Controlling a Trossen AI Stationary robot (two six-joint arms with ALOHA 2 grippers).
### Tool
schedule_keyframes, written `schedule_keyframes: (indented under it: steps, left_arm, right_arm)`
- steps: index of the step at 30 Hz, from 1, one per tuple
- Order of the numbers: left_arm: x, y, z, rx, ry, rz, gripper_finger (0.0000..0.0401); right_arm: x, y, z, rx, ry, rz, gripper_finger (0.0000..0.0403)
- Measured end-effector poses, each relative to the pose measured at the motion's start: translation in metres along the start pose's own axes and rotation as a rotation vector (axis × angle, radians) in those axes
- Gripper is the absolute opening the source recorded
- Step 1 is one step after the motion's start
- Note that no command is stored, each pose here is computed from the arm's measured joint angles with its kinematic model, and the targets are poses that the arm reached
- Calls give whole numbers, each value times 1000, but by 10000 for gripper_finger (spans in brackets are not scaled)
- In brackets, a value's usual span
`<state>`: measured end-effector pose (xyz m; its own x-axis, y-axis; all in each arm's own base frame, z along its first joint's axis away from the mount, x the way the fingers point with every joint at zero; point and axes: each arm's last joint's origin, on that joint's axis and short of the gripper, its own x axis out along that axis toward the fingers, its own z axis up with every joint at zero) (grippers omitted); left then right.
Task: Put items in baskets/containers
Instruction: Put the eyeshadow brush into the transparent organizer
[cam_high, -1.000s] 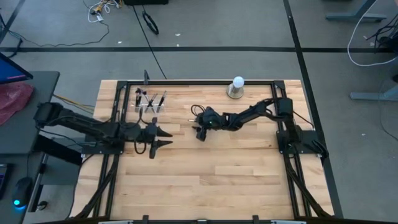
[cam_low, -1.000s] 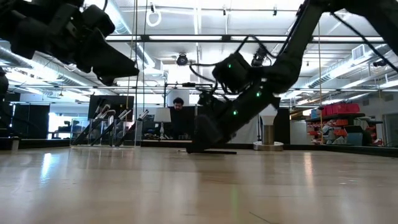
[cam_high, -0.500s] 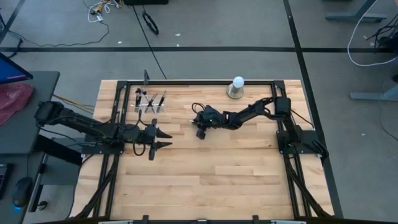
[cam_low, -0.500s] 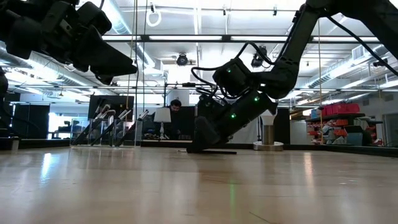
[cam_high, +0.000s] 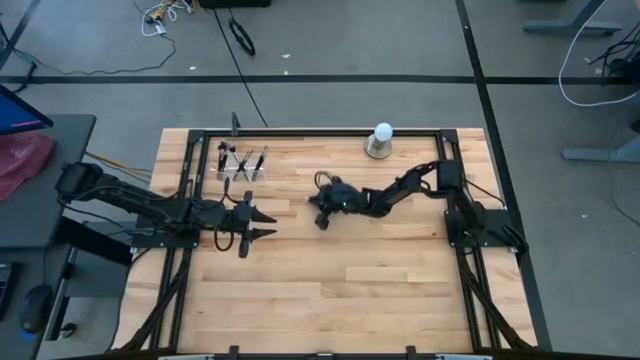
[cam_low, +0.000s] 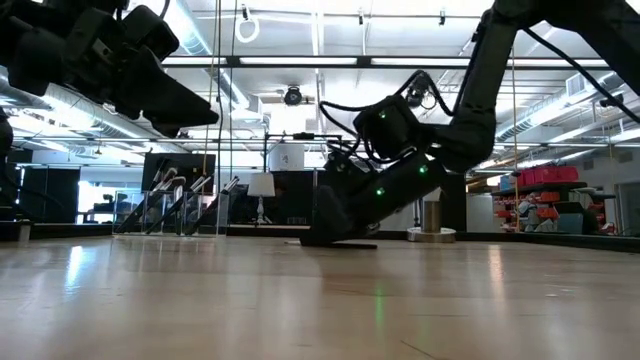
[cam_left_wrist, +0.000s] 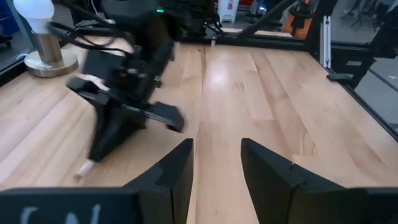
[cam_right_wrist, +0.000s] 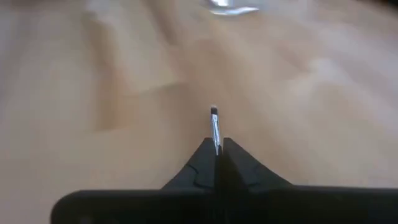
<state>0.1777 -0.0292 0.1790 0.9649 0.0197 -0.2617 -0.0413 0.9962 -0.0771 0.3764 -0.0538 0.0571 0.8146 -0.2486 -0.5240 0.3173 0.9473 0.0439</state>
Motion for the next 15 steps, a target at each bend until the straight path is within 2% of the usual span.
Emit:
schedule_keyframes:
  steps: [6, 11, 15]
  left_arm:
    - [0, 2, 3, 40, -31, 23, 140]
    - [1, 0, 4, 68, -37, -1, 144]
    - [4, -3, -1, 100, -10, -38, 174]
  right_arm:
    - [-6, 35, 7, 33, -153, 129, 10]
    - [-21, 66, 28, 60, -408, 238, 10]
    - [-39, 90, 41, 35, -584, 320, 10]
